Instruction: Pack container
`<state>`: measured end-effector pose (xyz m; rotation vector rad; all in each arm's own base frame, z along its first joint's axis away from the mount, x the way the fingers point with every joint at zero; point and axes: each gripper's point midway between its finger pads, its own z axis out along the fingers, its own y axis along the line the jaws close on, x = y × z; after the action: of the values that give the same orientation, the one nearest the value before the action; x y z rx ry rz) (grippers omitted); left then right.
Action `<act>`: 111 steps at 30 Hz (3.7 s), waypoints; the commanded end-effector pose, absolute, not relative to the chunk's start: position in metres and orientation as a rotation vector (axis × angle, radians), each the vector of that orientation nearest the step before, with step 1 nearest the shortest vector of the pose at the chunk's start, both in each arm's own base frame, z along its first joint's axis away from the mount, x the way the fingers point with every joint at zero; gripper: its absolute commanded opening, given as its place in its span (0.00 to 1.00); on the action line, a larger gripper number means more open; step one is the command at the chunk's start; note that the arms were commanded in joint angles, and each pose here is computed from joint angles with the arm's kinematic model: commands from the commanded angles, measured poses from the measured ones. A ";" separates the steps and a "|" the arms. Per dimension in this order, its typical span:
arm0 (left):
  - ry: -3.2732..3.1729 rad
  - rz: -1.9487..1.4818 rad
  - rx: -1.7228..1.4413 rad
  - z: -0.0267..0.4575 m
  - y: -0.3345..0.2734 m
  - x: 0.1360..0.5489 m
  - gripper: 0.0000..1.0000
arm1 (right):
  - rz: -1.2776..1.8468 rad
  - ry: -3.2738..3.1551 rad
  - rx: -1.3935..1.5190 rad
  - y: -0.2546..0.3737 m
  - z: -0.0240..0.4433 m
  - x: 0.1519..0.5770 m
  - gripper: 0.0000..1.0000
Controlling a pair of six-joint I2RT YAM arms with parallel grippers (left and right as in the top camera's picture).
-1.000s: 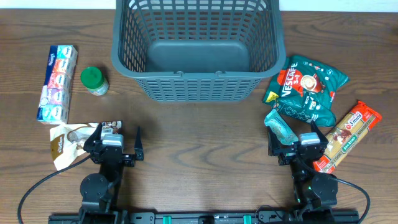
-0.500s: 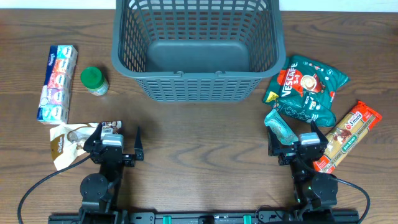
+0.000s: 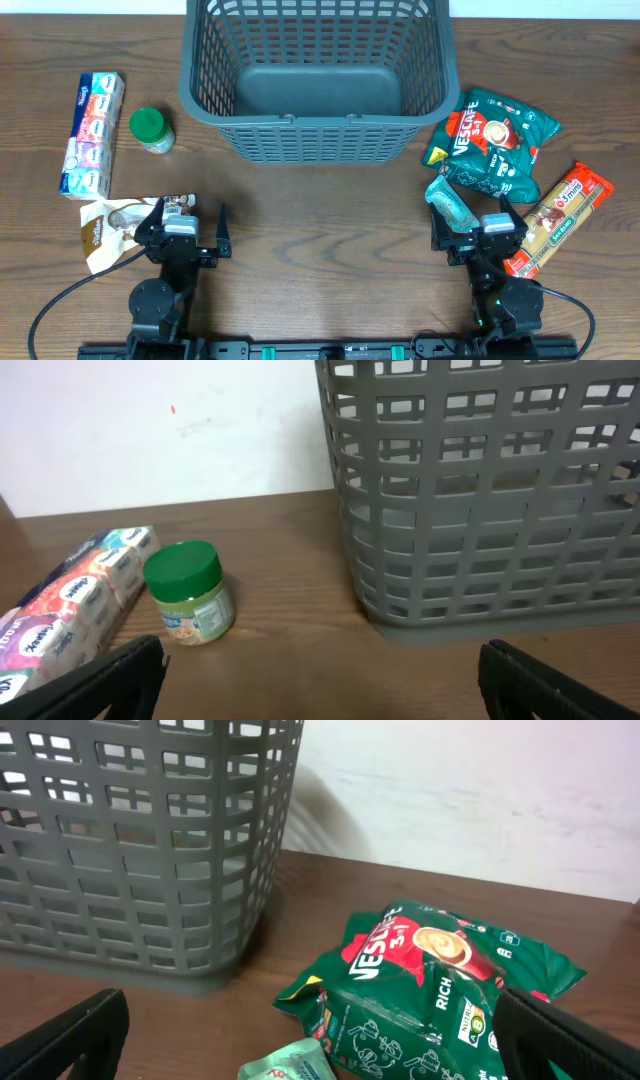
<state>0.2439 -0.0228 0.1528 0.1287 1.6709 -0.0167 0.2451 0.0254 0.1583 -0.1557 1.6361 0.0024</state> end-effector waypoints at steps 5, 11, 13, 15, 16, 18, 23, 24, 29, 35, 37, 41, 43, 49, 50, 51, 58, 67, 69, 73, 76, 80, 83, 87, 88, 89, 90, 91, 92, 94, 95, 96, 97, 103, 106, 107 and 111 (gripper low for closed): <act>1.723 0.000 0.106 0.137 -0.018 0.243 0.98 | 0.007 1.636 -0.178 0.029 0.156 0.245 0.99; 1.722 0.000 0.106 0.137 -0.018 0.243 0.99 | 0.007 1.635 -0.178 0.029 0.157 0.245 0.99; 1.722 0.000 0.106 0.137 -0.018 0.243 0.99 | 0.008 1.635 -0.178 0.029 0.157 0.245 0.99; 1.722 0.000 0.106 0.137 -0.018 0.243 0.99 | 0.008 1.635 -0.178 0.029 0.157 0.245 0.99; 1.722 0.000 0.106 0.137 -0.018 0.243 0.99 | 0.015 1.636 -0.170 0.029 0.157 0.245 0.99; 1.719 0.013 0.107 0.138 -0.016 0.243 0.99 | 0.046 1.640 -0.136 0.029 0.157 0.245 0.99; 1.651 0.013 0.098 0.154 -0.016 0.245 0.99 | 0.221 1.650 0.072 0.027 0.156 0.245 0.99; 1.622 0.011 0.095 0.161 -0.016 0.246 0.98 | 0.239 1.652 0.099 0.026 0.156 0.245 0.99; 1.540 -0.010 0.070 0.182 -0.016 0.246 0.98 | 0.285 1.664 0.151 0.027 0.153 0.246 0.99; 1.697 -0.125 -0.055 0.166 -0.016 0.240 0.98 | 0.301 1.759 0.198 0.025 0.153 0.237 0.99; 1.758 -0.128 -0.065 0.172 -0.015 0.234 0.98 | 0.277 1.810 0.187 0.024 0.161 0.230 0.99; 1.875 -0.117 -0.068 0.203 -0.014 0.223 0.98 | 0.199 1.857 0.144 0.016 0.206 0.215 0.99; 1.949 -0.109 -0.068 0.218 -0.014 0.220 0.98 | 0.155 1.921 0.130 0.012 0.227 0.209 0.99; 2.260 -0.080 -0.068 0.243 -0.014 0.214 0.98 | 0.073 2.320 0.230 -0.002 0.253 0.193 0.99; 2.305 -0.076 -0.068 0.246 -0.014 0.215 0.98 | 0.067 2.378 0.245 -0.003 0.259 0.193 0.99; 2.359 -0.070 -0.067 0.248 -0.015 0.216 0.98 | 0.057 2.440 0.268 -0.005 0.268 0.193 0.99; 2.578 -0.044 -0.074 0.265 -0.017 0.235 0.99 | -0.019 2.698 0.255 -0.023 0.324 0.221 0.99; 2.547 -0.020 -0.173 0.276 -0.001 0.263 0.98 | -0.125 2.474 0.521 -0.076 0.343 0.292 0.99; 2.543 -0.002 -0.232 0.276 0.011 0.263 0.99 | -0.106 2.473 0.533 -0.093 0.338 0.303 0.99; 2.531 0.031 -0.337 0.276 0.033 0.261 0.99 | 0.025 2.563 0.547 -0.120 0.306 0.317 0.99; 2.526 0.047 -0.379 0.276 0.042 0.260 0.99 | 0.106 2.640 0.594 -0.143 0.273 0.327 0.99; 2.526 0.050 -0.376 0.276 0.043 0.260 0.99 | 0.188 2.713 0.517 -0.155 0.235 0.350 0.99; 2.530 0.058 -0.352 0.276 0.044 0.260 0.99 | 0.370 2.696 0.317 -0.139 0.217 0.378 0.99; 2.530 0.059 -0.350 0.276 0.044 0.260 0.99 | 0.470 2.690 0.264 -0.140 0.187 0.402 0.99; 2.531 0.061 -0.346 0.276 0.044 0.260 0.99 | 0.476 2.699 0.266 -0.141 0.180 0.405 0.99; 2.530 0.061 -0.346 0.276 0.044 0.260 0.99 | 0.486 2.711 0.270 -0.143 0.172 0.407 0.99; 2.530 0.061 -0.347 0.276 0.044 0.260 0.99 | 0.494 2.721 0.276 -0.144 0.165 0.408 0.99; 2.530 0.061 -0.347 0.276 0.044 0.260 0.99 | 0.504 2.734 0.284 -0.146 0.158 0.408 0.99; 2.531 0.061 -0.347 0.276 0.044 0.260 0.99 | 0.509 2.742 0.292 -0.147 0.153 0.408 0.99; 2.531 0.060 -0.347 0.276 0.044 0.260 0.99 | 0.500 2.770 0.322 -0.154 0.142 0.406 0.99; 2.530 0.060 -0.347 0.276 0.044 0.260 0.99 | 0.487 2.787 0.348 -0.158 0.136 0.403 0.99; 2.530 0.061 -0.347 0.276 0.044 0.260 0.99 | 0.467 2.808 0.371 -0.162 0.130 0.400 0.99; 2.529 0.060 -0.347 0.276 0.044 0.260 0.99 | 0.451 2.823 0.390 -0.165 0.124 0.397 0.99; 2.517 0.059 -0.346 0.278 0.044 0.262 0.99 | 0.399 2.893 0.427 -0.168 0.090 0.383 0.99; 2.516 0.059 -0.345 0.278 0.044 0.263 0.99 | 0.395 2.908 0.431 -0.167 0.070 0.378 0.99; 2.516 0.059 -0.345 0.278 0.044 0.263 0.99 | 0.399 2.911 0.430 -0.165 0.062 0.376 0.99; 2.517 0.059 -0.345 0.278 0.044 0.263 0.99 | 0.408 2.914 0.420 -0.155 0.033 0.372 0.99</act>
<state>0.2611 0.0417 0.2704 -0.3615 2.5341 0.0451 0.3794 -0.1643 0.0515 0.4192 2.8835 0.3915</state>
